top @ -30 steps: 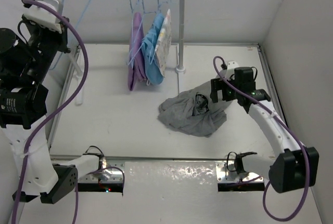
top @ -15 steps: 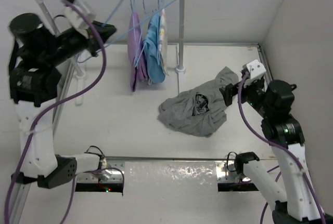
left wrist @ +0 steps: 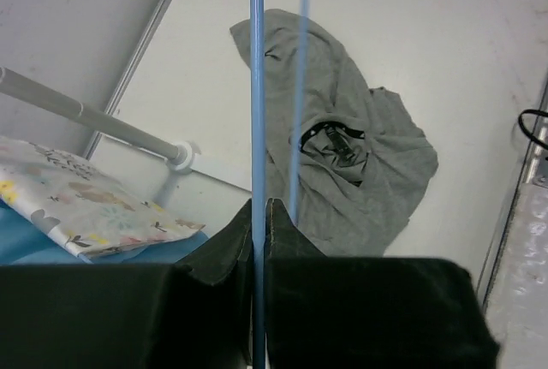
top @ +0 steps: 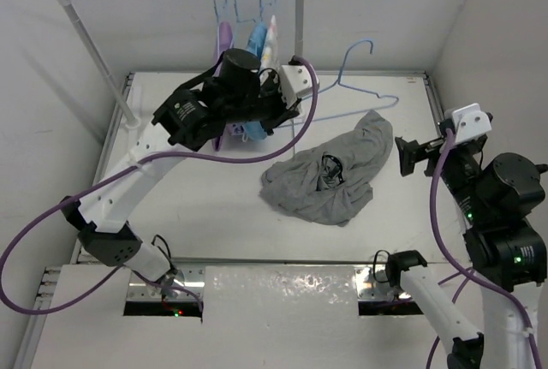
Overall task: Place the t-shirt on the hanger
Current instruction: Pick up the hanger from the clothesline, then place the T-shirt on the hanger.
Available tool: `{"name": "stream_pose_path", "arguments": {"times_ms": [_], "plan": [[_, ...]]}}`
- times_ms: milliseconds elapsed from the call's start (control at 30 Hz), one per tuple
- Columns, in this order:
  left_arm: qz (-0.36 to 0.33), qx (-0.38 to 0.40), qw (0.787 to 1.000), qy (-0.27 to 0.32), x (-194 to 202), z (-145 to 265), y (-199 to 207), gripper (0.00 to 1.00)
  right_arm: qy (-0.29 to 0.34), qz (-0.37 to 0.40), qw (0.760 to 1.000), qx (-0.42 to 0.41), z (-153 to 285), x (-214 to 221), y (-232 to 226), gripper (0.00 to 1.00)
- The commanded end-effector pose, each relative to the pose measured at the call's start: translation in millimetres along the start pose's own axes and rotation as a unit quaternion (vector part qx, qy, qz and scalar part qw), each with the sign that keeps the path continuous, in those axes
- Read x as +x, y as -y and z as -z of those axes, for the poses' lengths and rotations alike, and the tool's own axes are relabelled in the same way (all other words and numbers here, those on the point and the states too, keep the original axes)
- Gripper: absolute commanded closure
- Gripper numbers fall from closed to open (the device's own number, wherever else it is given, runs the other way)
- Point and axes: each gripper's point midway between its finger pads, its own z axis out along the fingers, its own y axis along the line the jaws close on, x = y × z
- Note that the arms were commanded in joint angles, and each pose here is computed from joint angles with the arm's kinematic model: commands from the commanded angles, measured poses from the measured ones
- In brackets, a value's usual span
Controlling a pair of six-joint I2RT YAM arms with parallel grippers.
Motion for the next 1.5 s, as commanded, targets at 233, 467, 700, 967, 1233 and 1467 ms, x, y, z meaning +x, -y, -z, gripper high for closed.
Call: {"name": "stream_pose_path", "arguments": {"times_ms": [233,467,700,967,1233,1467], "plan": [[-0.05,0.088,0.995,-0.021,21.7,-43.8,35.7,1.0,-0.019,0.043,0.992,-0.116,-37.3,37.7,-41.3,0.05],[-0.084,0.114,0.99,-0.021,34.1,-32.9,46.3,1.0,-0.008,0.03,0.959,-0.281,-59.8,54.5,-98.9,0.1],[-0.128,0.195,0.972,-0.005,46.7,-18.9,76.0,1.0,0.03,-0.021,0.931,-0.363,-54.3,61.1,-133.9,0.27],[-0.109,0.206,0.972,0.001,45.7,-32.0,79.5,1.0,0.028,-0.078,0.921,-0.381,-41.7,84.8,-151.4,1.0],[-0.067,0.164,0.984,-0.033,73.8,-74.8,66.5,0.46,-0.065,-0.09,0.956,-0.271,-41.7,132.3,-126.8,1.0],[-0.036,0.108,0.993,-0.027,55.7,-104.6,42.1,0.0,-0.18,-0.128,0.958,-0.183,-54.4,187.2,-109.2,1.0]]}}
